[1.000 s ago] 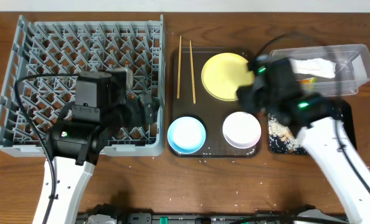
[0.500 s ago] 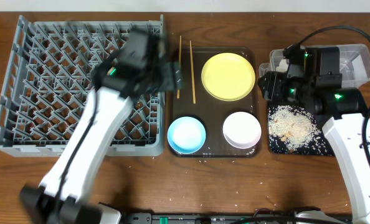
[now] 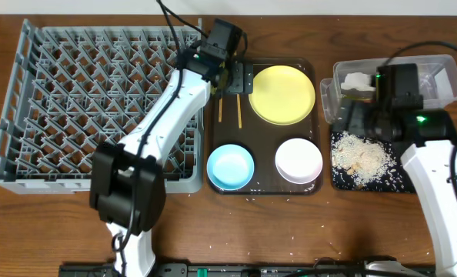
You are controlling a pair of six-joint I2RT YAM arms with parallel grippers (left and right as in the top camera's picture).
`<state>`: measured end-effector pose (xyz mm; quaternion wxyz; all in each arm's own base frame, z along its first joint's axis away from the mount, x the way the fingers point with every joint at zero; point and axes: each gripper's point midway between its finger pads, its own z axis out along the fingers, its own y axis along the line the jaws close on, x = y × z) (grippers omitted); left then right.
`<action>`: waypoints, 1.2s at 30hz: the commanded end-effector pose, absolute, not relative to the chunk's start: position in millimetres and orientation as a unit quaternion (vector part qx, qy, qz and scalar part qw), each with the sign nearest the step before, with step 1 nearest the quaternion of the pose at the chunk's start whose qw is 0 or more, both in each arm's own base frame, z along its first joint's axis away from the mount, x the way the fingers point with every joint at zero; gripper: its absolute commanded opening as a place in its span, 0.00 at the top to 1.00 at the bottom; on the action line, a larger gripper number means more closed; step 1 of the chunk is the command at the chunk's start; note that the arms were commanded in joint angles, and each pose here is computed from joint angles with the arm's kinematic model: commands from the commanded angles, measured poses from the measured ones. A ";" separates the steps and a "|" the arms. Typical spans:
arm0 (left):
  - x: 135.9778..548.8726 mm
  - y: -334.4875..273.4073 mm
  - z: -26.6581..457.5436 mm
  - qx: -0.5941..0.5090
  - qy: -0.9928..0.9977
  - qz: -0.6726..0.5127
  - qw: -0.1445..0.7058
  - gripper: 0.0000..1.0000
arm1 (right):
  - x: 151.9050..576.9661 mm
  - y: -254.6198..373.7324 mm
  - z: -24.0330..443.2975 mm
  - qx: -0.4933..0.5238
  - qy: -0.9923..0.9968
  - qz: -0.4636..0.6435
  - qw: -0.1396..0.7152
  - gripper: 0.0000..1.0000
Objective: Sort waste into correct bins and load items into the dishwasher
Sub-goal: 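Reach the left gripper to the chopsticks and grasp one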
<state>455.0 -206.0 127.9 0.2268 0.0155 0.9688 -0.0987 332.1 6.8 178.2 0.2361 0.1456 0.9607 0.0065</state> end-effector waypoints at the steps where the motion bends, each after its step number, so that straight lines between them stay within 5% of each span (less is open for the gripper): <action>1: 463.1 -206.9 98.0 0.020 0.974 -0.082 0.210 0.20 | 330.7 -45.4 185.2 0.243 0.937 -0.028 0.250 0.01; 5: 468.7 -209.0 72.4 0.031 0.977 -0.074 0.200 0.48 | 329.9 -60.7 184.6 0.283 0.927 0.037 0.243 0.01; 17: 500.5 -227.8 28.3 0.054 0.967 -0.073 0.239 0.53 | 324.7 -75.0 183.5 0.311 0.919 0.055 0.237 0.01; 36: 494.0 -225.7 -1.1 0.052 0.973 -0.044 0.219 0.92 | 324.7 -75.0 183.5 0.311 0.919 0.055 0.237 0.01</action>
